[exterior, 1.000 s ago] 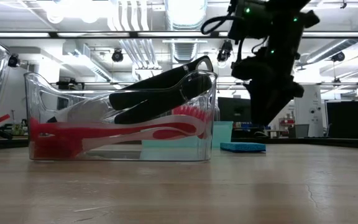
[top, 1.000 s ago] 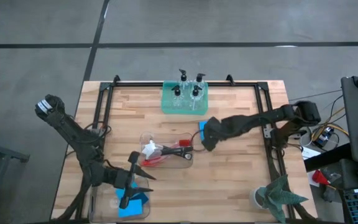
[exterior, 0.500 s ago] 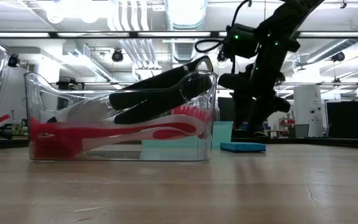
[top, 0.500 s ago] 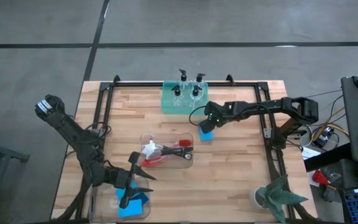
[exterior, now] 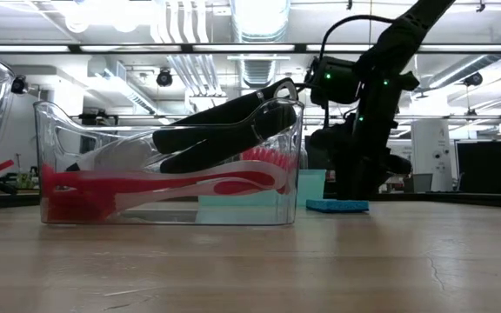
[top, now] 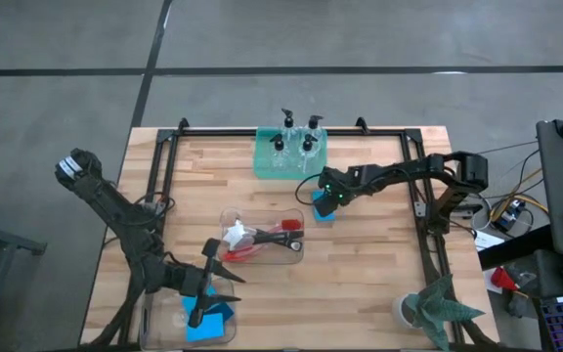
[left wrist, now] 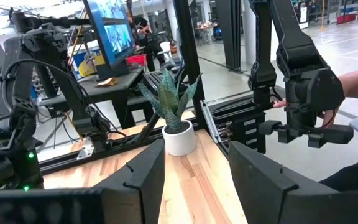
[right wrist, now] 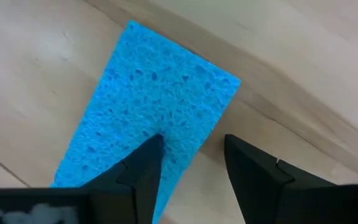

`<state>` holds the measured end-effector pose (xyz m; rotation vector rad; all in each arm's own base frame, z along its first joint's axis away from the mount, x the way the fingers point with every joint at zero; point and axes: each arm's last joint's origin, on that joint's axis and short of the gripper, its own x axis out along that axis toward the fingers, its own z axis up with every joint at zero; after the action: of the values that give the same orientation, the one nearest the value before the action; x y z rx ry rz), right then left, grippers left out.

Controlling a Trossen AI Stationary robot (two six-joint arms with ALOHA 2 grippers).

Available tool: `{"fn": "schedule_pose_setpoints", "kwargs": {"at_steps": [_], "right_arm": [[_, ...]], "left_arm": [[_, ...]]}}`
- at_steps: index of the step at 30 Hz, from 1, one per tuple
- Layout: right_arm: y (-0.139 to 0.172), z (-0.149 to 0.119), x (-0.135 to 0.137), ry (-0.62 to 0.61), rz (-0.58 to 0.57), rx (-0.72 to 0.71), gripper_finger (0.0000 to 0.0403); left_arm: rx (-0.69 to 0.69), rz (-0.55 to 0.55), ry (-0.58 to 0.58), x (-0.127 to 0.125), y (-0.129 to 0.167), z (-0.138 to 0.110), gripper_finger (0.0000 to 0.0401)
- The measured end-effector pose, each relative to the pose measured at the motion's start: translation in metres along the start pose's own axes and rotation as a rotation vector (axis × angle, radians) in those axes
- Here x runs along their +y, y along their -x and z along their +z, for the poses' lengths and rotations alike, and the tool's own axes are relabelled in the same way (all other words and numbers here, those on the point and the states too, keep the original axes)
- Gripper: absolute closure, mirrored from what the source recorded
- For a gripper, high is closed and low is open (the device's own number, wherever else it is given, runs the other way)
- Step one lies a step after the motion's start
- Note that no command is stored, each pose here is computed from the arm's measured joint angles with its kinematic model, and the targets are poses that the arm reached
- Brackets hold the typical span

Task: Pick & Place Kitchen Sink Supplies
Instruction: Put the blue sponge into the bottom transparent bin

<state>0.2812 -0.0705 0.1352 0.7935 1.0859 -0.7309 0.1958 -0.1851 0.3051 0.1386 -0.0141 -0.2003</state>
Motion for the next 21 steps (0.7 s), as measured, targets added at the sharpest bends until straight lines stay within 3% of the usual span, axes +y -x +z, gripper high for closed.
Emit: {"fn": "schedule_pose_setpoints", "kwargs": {"at_steps": [6,14,21], "right_arm": [[-0.0019,0.0021,0.0021,0.014,0.022,-0.019,0.0272],[-0.0020,0.0025,0.0026,0.053,0.027,-0.022,0.0384],[0.0046,0.0027,0.0022,0.064,0.033,-0.035,0.0394]], "left_arm": [[0.007,0.001,-0.013,0.0002,0.0000,-0.0023,0.0229],[0.022,0.013,-0.024,0.0024,-0.0010,-0.0065,0.0229],[0.035,0.016,-0.028,0.0026,-0.0011,-0.0081,0.0229]]}}
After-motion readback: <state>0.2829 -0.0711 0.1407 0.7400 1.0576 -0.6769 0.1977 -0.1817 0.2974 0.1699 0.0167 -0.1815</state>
